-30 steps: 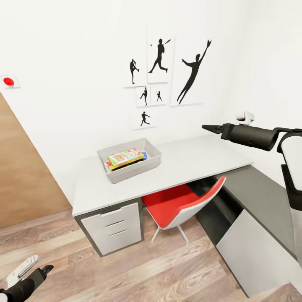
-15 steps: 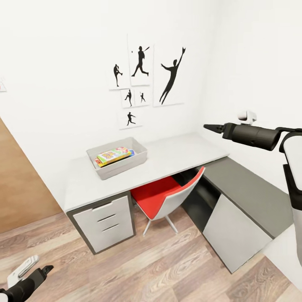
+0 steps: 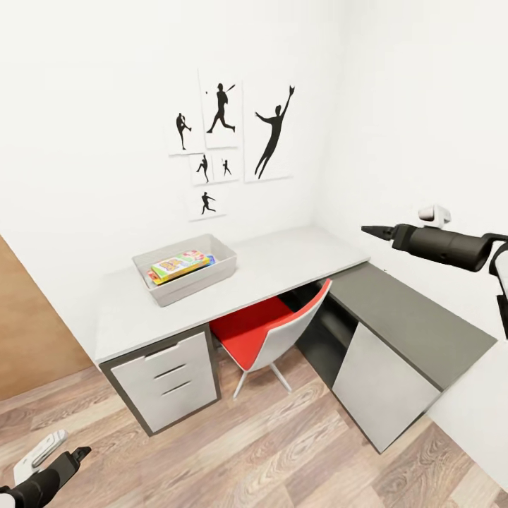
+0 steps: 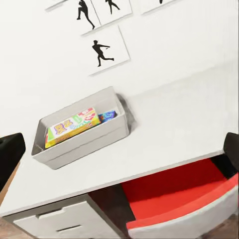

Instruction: Put all the toys in the child's room - the three board games (two on the bed and one on the table), the two jigsaw puzzles on the table, and the tennis ball on the table - inside the toy box on the table in the child's room.

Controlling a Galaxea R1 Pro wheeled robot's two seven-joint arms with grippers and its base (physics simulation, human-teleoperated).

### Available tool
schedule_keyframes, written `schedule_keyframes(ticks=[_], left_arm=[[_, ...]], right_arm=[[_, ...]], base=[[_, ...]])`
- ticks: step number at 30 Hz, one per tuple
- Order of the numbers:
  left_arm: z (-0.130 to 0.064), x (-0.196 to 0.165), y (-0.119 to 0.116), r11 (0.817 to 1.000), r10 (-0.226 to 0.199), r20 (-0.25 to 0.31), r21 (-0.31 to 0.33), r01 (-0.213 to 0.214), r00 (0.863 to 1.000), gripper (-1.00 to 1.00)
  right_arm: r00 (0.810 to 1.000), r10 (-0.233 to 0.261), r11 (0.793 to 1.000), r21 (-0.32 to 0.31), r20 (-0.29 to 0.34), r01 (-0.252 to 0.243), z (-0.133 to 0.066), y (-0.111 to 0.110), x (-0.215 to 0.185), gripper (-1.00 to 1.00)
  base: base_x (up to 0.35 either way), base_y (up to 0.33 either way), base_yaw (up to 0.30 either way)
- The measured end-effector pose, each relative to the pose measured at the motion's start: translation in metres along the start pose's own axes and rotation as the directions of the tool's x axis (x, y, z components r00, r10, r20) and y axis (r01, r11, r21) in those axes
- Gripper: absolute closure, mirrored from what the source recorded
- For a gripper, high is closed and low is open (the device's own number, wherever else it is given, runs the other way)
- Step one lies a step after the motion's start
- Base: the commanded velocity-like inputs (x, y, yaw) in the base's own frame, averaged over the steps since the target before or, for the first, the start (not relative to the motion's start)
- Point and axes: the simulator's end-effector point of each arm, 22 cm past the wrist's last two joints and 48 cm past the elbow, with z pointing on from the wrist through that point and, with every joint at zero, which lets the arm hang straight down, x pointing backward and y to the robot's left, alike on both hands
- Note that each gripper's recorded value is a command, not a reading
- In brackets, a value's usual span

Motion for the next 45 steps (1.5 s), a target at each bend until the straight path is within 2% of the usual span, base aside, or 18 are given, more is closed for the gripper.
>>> schedule_keyframes(ticks=[4,5,6,9,12,15,20,21,24,25,29,30,32,33,37,41,42,45], left_arm=[[0.0,0.0,0.0,1.0,0.0,0.0,0.001,0.0,1.0,-1.0],[0.0,0.001,-0.001,1.0,-0.002,-0.001,0.002,0.002,1.0,-1.0],[0.0,0.001,-0.001,1.0,-0.001,-0.001,0.002,0.001,1.0,-1.0],[0.0,0.002,-0.001,1.0,-0.003,-0.003,0.003,0.003,1.0,-1.0],[0.0,0.003,-0.003,1.0,-0.005,-0.004,0.005,0.005,1.0,-1.0],[0.001,0.003,-0.004,1.0,-0.006,-0.004,0.007,0.006,1.0,-1.0],[0.001,0.004,-0.005,1.0,-0.008,-0.005,0.009,0.008,1.0,-1.0],[0.001,0.004,-0.005,1.0,-0.008,-0.005,0.009,0.008,1.0,-1.0],[0.001,0.004,-0.005,1.0,-0.009,-0.005,0.008,0.009,1.0,-1.0],[0.001,0.004,-0.005,1.0,-0.009,-0.006,0.008,0.009,1.0,-1.0],[0.001,0.004,-0.004,1.0,-0.009,-0.006,0.007,0.009,1.0,-1.0],[0.002,0.004,-0.004,1.0,-0.009,-0.006,0.007,0.009,1.0,-1.0],[0.002,0.004,-0.004,1.0,-0.009,-0.007,0.005,0.009,1.0,-1.0],[0.002,0.004,-0.004,1.0,-0.009,-0.007,0.005,0.009,1.0,-1.0],[0.002,0.006,-0.003,1.0,-0.01,-0.01,0.002,0.01,1.0,-1.0],[0.003,0.009,-0.003,1.0,-0.006,-0.016,0.002,0.006,1.0,-1.0],[0.004,0.009,-0.003,1.0,-0.006,-0.016,0.002,0.006,1.0,-1.0],[0.005,0.016,-0.008,1.0,0.012,-0.03,0.007,-0.011,0.999,-1.0]], right_arm=[[0.999,0.023,0.999,0.035,-0.026,-0.022,-0.011,-0.022,0.018,-1.0],[0.999,0.039,0.998,0.058,-0.037,-0.037,-0.021,-0.037,0.029,-1.0],[0.998,0.042,0.998,0.055,-0.038,-0.039,-0.021,-0.036,0.029,-1.0],[0.996,0.08,0.992,0.105,-0.049,-0.074,-0.041,-0.065,0.047,-1.0],[0.986,0.164,0.963,0.218,-0.02,-0.156,-0.088,-0.12,0.073,-1.0],[0.977,0.211,0.939,0.276,0.015,-0.207,-0.119,-0.147,0.083,-1.0],[0.958,0.285,0.889,0.366,0.028,-0.275,-0.166,-0.182,0.122,-1.0],[0.958,0.287,0.889,0.364,0.028,-0.277,-0.166,-0.182,0.122,-1.0],[0.94,0.337,0.851,0.413,0.042,-0.324,-0.198,-0.199,0.15,-1.0],[0.94,0.34,0.852,0.41,0.042,-0.326,-0.198,-0.198,0.151,-1.0],[0.916,0.381,0.787,0.476,0.125,-0.392,-0.247,-0.22,0.189,-1.0],[0.915,0.384,0.787,0.474,0.126,-0.395,-0.247,-0.22,0.189,-1.0],[0.901,0.396,0.742,0.516,0.177,-0.428,-0.279,-0.231,0.21,-1.0],[0.9,0.398,0.742,0.514,0.179,-0.43,-0.279,-0.231,0.21,-1.0],[0.864,0.411,0.634,0.59,0.291,-0.5,-0.343,-0.246,0.252,-1.0],[0.825,0.407,0.511,0.651,0.392,-0.562,-0.404,-0.26,0.286,-1.0],[0.824,0.408,0.511,0.649,0.394,-0.563,-0.405,-0.26,0.286,-1.0],[0.805,0.412,0.423,0.692,0.428,-0.585,-0.44,-0.269,0.315,-1.0]], base=[[-0.002,0.0,-0.011],[-0.001,0.0,-0.007],[-0.001,0.0,-0.006],[0.0,0.0,-0.003],[0.0,0.0,-0.001],[0.0,0.0,0.0],[0.0,0.0,0.0],[0.0,0.0,0.0],[0.0,0.0,0.0],[0.0,0.0,0.0],[0.0,0.0,0.0],[0.0,0.0,0.0],[0.0,0.0,0.0],[0.0,0.0,0.0],[0.0,0.0,0.0],[0.0,0.0,0.0],[0.0,0.0,0.0],[0.0,0.0,0.0]])
